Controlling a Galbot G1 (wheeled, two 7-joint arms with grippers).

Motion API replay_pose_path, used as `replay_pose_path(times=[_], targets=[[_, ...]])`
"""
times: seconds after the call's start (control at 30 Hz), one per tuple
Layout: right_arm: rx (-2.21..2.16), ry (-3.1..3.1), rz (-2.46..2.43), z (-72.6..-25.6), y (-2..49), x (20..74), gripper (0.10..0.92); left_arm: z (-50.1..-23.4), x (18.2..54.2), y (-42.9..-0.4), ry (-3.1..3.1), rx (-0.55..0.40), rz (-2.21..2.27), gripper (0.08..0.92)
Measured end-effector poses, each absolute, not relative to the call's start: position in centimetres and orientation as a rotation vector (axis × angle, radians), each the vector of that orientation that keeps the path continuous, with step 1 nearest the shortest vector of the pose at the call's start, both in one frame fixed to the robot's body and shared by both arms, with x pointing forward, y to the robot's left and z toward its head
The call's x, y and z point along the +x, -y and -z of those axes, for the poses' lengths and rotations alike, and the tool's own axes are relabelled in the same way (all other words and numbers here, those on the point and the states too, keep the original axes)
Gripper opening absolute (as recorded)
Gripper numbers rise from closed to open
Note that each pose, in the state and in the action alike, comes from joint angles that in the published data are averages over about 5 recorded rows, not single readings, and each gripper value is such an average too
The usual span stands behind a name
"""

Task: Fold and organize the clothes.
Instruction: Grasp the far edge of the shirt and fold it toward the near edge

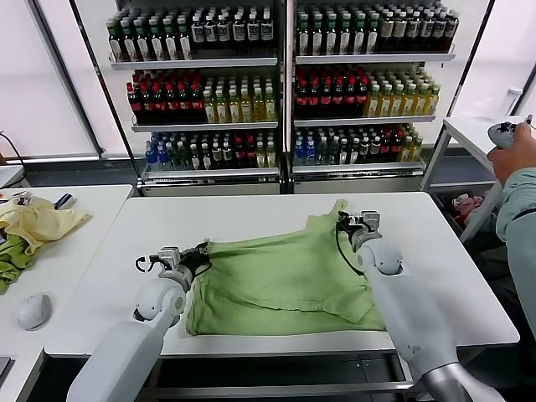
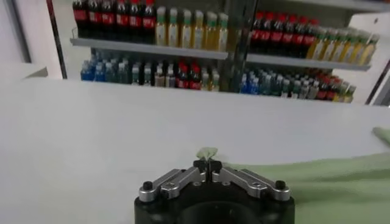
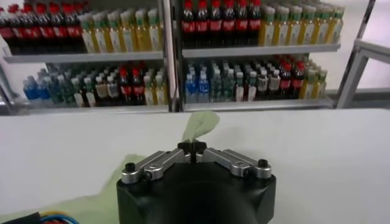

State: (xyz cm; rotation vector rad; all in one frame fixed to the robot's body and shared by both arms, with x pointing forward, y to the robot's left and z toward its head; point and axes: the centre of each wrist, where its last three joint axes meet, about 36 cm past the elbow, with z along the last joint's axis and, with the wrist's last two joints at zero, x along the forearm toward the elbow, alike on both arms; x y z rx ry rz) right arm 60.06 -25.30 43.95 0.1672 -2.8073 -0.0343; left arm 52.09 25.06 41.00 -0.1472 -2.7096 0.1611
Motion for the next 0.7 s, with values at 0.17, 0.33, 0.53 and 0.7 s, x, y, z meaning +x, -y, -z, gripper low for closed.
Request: replay_pose_path(times=[0.17,0.33,0.53,0.7], targets=[[0.182,2.839,0.036,-44.7,26.0,57.4,0.112,-42.4,50.4,-25.2,2.744,-0.183,-0.176,0.093],[0.189,2.866,0.034,-45.3,26.3,54.4,0.112,-43.5,48.4,-25.2,2.766,-0.224,-0.167,0.093],[0.185,2.886,0.034,-45.6,26.7,50.1,0.112,-44.2,46.0,-25.4,2.768,-0.264,-0.139,0.093],[0.154,2.897,0.047,-45.6,27.1,46.3,0.112,-43.8,44.3,-25.6,2.744,-0.284,-0.107,0.093]])
